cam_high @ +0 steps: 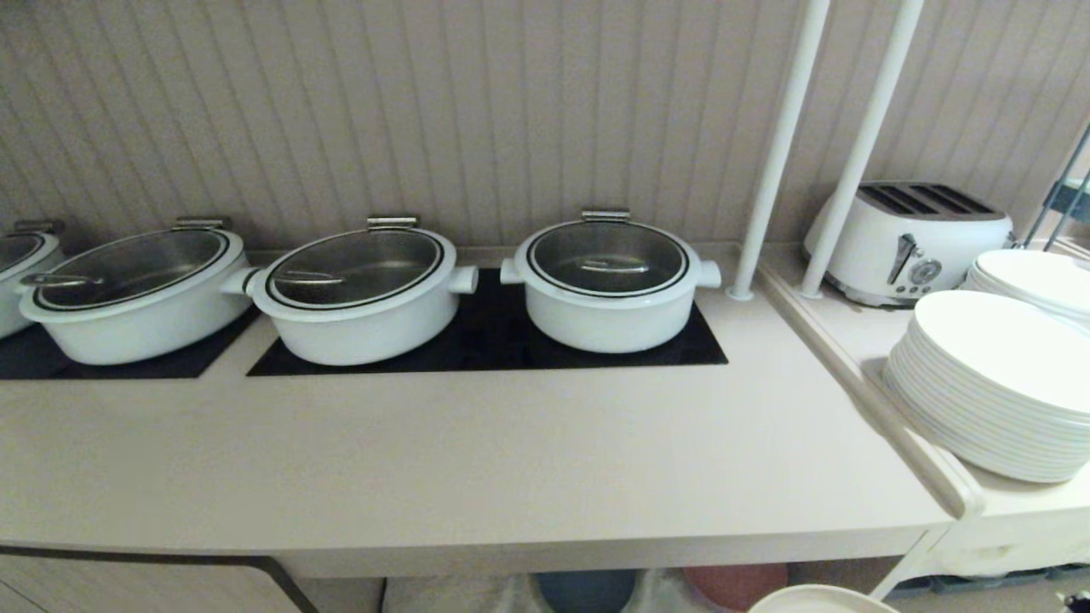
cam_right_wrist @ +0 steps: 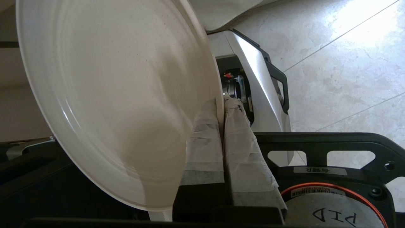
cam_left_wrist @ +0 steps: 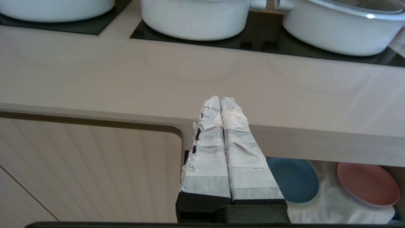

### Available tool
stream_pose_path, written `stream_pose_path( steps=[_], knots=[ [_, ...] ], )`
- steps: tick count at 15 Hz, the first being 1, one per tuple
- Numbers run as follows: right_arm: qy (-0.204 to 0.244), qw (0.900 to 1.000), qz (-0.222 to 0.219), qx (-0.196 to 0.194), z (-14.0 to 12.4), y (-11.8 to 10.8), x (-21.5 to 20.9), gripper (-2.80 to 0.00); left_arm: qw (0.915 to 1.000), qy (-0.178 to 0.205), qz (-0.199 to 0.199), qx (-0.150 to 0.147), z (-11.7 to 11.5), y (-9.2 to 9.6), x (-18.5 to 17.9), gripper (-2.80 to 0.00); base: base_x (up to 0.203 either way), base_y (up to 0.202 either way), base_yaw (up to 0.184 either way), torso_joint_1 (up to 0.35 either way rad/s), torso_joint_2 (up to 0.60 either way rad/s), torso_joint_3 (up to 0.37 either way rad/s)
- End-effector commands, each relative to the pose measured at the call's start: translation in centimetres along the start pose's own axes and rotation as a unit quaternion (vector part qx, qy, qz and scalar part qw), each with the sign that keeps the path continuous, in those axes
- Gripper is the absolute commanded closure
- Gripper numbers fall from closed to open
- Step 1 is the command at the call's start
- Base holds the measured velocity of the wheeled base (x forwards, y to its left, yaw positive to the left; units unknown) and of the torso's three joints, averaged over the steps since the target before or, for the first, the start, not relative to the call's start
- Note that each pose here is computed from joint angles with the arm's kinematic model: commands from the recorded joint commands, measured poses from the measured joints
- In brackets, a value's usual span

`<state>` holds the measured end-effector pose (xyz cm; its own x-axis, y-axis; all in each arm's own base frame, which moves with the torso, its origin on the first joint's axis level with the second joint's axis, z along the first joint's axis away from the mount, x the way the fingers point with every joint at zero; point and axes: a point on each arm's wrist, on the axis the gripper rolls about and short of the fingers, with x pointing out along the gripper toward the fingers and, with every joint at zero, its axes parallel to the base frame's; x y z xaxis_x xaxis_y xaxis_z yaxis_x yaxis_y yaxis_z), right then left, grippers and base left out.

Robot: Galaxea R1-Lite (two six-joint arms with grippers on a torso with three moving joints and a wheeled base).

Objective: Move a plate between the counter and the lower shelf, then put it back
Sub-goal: Put the plate in the cupboard

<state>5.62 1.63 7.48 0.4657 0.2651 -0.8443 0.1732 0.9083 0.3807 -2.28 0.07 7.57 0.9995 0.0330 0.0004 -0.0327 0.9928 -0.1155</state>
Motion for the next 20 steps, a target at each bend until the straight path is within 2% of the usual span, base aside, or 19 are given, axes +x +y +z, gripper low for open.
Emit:
stream_pose_path(
  steps=[1,20],
  knots=[
    [0.002,1.0,0.0,0.002,-0.03,-0.02,0.03,0.0,1.0,0.0,0.0,0.0,-0.01,0.0,0.0,0.0,0.0,0.0,0.0,-0.129,0.26,0.136],
    [0.008,1.0,-0.003,0.001,0.01,-0.01,0.14,0.0,1.0,0.0,0.0,0.0,-0.01,0.0,0.0,0.0,0.0,0.0,0.0,-0.156,0.32,0.162]
  ],
)
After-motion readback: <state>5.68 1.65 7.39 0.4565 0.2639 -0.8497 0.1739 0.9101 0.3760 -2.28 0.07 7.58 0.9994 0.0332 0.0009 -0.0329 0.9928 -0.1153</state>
